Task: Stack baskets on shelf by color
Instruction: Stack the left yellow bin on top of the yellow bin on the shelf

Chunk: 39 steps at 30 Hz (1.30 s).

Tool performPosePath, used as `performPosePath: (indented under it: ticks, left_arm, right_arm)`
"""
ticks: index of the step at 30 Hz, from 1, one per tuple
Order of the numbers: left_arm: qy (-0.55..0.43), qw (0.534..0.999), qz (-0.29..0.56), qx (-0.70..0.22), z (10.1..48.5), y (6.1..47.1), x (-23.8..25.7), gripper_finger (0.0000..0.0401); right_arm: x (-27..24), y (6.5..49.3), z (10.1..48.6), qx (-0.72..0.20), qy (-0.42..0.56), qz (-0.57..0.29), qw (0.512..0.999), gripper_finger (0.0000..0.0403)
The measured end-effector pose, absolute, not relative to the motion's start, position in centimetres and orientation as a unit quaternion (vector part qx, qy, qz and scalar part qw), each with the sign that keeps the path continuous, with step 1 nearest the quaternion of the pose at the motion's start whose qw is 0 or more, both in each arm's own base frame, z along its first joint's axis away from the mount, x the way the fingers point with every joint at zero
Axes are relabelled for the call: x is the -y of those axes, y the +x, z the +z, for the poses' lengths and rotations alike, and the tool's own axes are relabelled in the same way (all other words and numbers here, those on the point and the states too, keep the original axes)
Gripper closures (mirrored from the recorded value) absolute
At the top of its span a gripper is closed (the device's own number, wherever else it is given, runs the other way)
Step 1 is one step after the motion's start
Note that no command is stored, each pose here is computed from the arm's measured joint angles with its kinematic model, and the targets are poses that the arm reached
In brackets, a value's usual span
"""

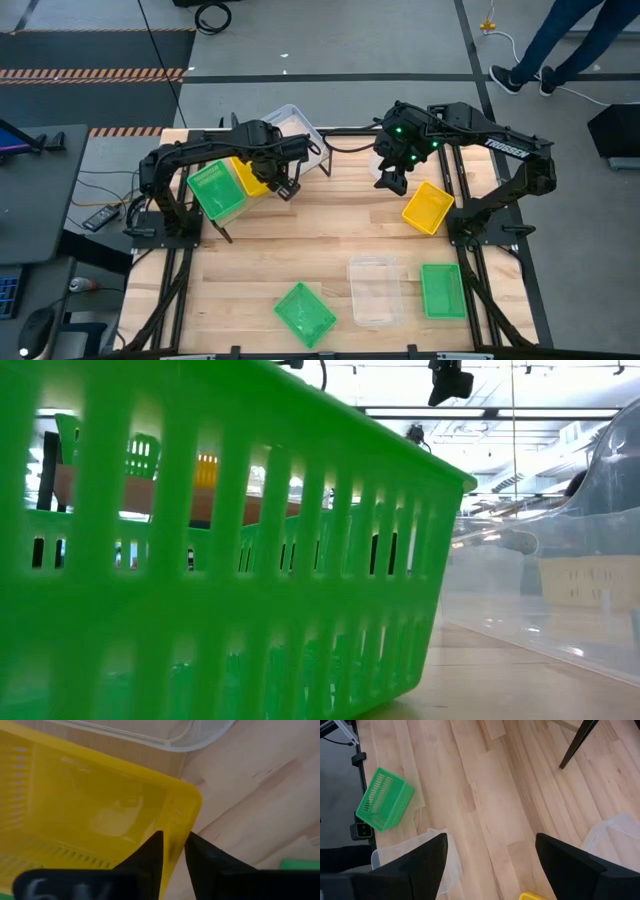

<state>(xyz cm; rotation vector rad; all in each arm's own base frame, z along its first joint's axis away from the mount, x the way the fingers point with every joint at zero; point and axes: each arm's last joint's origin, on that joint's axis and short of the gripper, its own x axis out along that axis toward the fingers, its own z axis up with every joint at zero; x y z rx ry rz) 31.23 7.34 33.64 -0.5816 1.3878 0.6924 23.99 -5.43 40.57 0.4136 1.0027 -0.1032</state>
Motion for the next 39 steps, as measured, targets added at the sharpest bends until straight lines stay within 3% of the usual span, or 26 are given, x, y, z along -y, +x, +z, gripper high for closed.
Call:
performPosePath:
  ticks: [13, 23, 32, 39]
  left_arm:
    - [-0.283, 0.677, 0.327, -0.595, 33.72, 31.46, -7.4, 0.0367]
    - [-0.254, 0.686, 0.3, -0.612, 33.71, 31.39, -7.37, 0.0354]
    - [-0.223, 0.694, 0.272, -0.628, 33.71, 31.32, -7.34, 0.0379]
    - [-0.212, 0.695, 0.262, -0.635, 33.71, 31.24, -7.34, 0.0376]
  right_arm:
    - [5.43, 23.99, 40.57, -0.477, 0.193, -0.047, 0.856, 0.0096]
    - [5.4, 23.87, 40.5, -0.484, 0.19, -0.045, 0.853, 0.0096]
    - [5.39, 23.86, 40.49, -0.485, 0.188, -0.044, 0.853, 0.0096]
    - [5.41, 23.85, 40.49, -0.485, 0.187, -0.048, 0.853, 0.0096]
